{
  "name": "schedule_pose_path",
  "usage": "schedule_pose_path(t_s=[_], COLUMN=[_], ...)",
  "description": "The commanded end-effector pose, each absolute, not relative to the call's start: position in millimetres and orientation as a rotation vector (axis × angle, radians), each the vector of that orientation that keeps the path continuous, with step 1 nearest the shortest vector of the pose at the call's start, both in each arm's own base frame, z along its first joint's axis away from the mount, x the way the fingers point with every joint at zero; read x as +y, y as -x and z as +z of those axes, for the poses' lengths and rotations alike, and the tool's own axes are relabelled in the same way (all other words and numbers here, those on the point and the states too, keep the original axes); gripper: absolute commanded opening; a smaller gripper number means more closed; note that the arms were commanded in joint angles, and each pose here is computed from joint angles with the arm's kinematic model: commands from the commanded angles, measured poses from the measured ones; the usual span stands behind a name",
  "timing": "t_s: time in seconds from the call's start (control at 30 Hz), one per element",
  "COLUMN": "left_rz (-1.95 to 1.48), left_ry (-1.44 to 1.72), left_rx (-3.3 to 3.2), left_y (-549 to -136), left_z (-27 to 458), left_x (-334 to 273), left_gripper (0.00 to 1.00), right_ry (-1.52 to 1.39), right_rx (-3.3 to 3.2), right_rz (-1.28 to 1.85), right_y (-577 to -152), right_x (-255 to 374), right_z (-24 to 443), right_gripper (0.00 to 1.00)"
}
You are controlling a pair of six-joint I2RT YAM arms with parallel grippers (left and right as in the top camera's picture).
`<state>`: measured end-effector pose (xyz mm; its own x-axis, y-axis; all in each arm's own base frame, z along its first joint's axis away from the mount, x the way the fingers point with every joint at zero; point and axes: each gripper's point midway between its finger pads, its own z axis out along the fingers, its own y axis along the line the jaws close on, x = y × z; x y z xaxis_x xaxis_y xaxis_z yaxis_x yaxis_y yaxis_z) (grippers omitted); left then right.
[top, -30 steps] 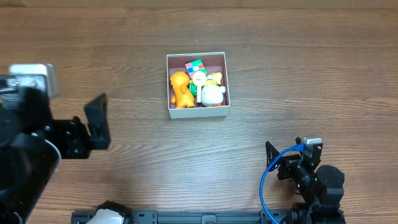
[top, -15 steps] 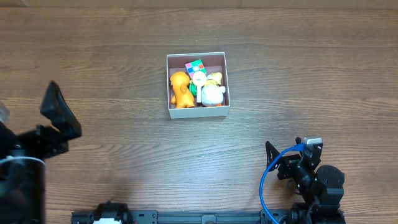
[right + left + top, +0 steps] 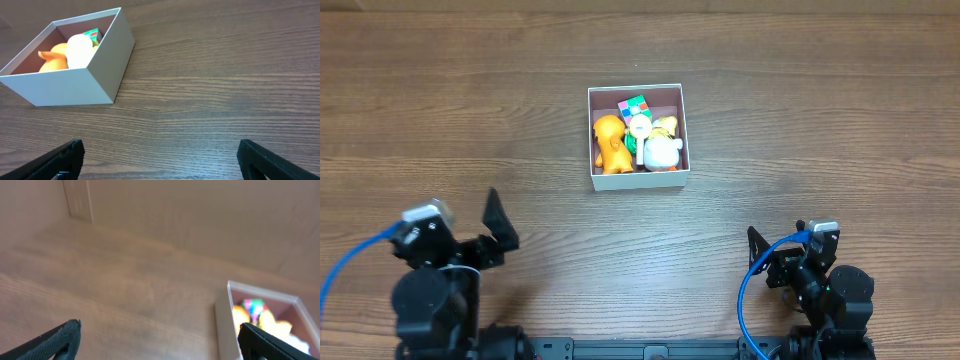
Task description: Pack container
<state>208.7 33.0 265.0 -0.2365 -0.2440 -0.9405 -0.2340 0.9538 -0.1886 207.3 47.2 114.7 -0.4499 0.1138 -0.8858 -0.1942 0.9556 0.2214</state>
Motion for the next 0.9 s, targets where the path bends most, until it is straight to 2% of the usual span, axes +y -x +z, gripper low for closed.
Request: schedule_pose_path(t_s=[0.0, 0.87], left_rz=[-0.024, 0.001], left_ry=[0.337, 0.370], left_rx=[1.821, 1.973], left_y=[-207.0, -208.0], left_z=[234.0, 108.8], left_x=[30.8, 33.9], left_gripper=[1.00, 1.00], right_ry=[0.062, 0.062], right_rx=[2.007, 2.007], right_rz=[0.352, 0.352], right_y=[-207.3, -207.3], right_x=[47.9, 47.9], right_z=[111.7, 111.7], right_gripper=[1.00, 1.00])
